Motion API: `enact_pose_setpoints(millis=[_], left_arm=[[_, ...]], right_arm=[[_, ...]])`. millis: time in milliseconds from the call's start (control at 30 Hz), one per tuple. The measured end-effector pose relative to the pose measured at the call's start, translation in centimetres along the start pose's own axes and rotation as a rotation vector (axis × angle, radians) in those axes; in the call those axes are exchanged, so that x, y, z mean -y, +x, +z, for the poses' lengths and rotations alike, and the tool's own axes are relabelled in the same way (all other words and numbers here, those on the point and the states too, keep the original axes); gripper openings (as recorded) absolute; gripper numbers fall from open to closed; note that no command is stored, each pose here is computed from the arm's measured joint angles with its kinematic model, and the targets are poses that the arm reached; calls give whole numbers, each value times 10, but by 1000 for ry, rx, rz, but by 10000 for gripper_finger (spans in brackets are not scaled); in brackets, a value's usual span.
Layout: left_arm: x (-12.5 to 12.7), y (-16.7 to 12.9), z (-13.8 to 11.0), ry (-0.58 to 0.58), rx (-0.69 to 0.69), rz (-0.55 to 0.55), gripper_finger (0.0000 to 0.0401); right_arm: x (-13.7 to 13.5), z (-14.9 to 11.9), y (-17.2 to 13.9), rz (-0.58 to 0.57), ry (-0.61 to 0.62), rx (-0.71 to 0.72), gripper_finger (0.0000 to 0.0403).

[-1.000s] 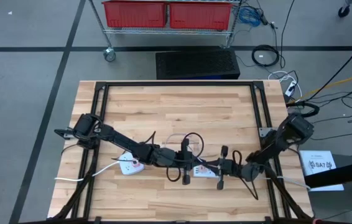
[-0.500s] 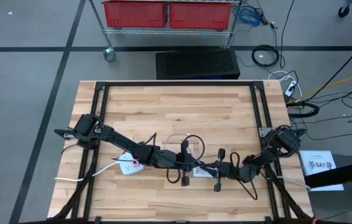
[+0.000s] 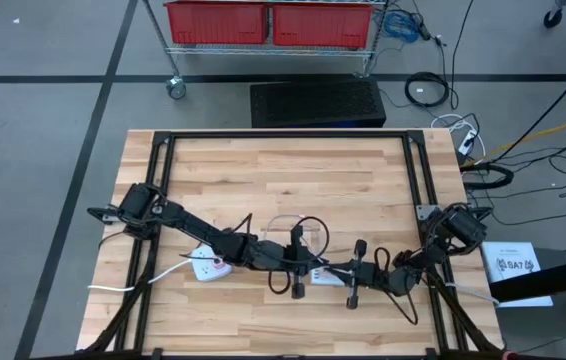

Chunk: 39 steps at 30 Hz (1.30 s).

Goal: Insert USB
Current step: Insert the pink charger cable into the pink charger adapter on the right white outlet extension

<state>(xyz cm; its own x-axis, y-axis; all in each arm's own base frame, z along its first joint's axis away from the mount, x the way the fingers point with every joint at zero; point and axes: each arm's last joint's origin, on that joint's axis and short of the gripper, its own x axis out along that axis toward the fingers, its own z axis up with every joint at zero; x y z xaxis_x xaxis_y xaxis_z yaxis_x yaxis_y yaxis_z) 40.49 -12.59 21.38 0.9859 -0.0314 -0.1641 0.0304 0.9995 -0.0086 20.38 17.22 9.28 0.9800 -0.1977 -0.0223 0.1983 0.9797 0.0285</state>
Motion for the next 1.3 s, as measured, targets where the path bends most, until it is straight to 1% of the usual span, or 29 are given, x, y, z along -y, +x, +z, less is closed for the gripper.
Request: enact_pose_setpoints(millis=[167, 367, 833, 1300], left_arm=[[-1, 0, 0, -9, 0, 3, 7], [0, 0, 0, -8, 0, 5, 7], [0, 0, -1, -11, -12, 5, 7], [0, 0, -2, -9, -17, 5, 7]], right_arm=[[2, 0, 3, 9, 9, -2, 0], [3, -1, 5, 24, 49, -9, 0], [0, -1, 1, 15, 34, -9, 0], [1, -3, 3, 15, 49, -20, 0]])
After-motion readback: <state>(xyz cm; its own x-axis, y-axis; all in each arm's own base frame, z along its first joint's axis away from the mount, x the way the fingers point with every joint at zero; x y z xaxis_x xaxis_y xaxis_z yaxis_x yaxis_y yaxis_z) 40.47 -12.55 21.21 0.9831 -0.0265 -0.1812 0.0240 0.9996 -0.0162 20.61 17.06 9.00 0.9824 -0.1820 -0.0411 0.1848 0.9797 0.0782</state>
